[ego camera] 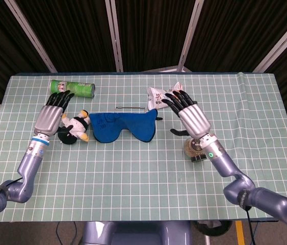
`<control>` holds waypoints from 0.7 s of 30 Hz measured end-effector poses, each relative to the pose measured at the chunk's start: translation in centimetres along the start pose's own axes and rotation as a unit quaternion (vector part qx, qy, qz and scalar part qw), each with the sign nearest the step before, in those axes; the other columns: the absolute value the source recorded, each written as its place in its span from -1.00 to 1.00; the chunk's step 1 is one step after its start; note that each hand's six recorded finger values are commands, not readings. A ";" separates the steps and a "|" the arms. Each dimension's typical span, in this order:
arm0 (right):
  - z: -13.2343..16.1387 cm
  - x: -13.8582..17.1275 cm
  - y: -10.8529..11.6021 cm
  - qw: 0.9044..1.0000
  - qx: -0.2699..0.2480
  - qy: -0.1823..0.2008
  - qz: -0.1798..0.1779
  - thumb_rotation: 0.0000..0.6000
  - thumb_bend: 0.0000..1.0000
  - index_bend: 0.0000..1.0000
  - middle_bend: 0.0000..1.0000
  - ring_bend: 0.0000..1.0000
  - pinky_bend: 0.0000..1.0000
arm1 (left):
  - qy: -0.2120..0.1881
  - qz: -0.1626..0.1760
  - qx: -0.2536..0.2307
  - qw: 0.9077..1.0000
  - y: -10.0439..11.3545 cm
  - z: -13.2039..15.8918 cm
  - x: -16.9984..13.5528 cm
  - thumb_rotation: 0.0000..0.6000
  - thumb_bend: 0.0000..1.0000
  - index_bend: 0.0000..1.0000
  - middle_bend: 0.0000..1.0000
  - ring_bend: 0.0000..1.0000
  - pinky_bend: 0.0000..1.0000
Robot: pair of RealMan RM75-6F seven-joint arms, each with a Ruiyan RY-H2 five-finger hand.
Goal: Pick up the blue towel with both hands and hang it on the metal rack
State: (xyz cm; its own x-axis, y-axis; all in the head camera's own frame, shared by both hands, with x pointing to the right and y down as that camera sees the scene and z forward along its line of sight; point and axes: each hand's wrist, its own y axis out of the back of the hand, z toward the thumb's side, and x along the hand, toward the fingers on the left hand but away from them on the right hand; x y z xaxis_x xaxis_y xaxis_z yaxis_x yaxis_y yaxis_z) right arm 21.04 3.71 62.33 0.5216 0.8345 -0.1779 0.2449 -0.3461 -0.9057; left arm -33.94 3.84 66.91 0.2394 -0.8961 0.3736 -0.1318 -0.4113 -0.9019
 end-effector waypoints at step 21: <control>-4.0 24.1 7.4 0.986 0.070 -0.150 -0.031 1.00 -1.00 -1.00 -1.00 -1.00 -1.00 | 0.080 0.027 0.031 0.996 5.9 -2.0 -21.2 1.00 -1.00 -1.00 -1.00 -1.00 -1.00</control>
State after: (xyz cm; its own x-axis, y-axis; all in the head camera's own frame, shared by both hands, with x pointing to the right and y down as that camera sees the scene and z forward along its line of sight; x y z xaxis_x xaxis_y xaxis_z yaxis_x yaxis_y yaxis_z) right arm 38.73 19.57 52.88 0.2390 0.9487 -0.2071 0.1432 -0.2454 -0.9588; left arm -41.70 20.10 54.05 0.0774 -0.9337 0.3495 -0.0796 -0.3553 -0.9314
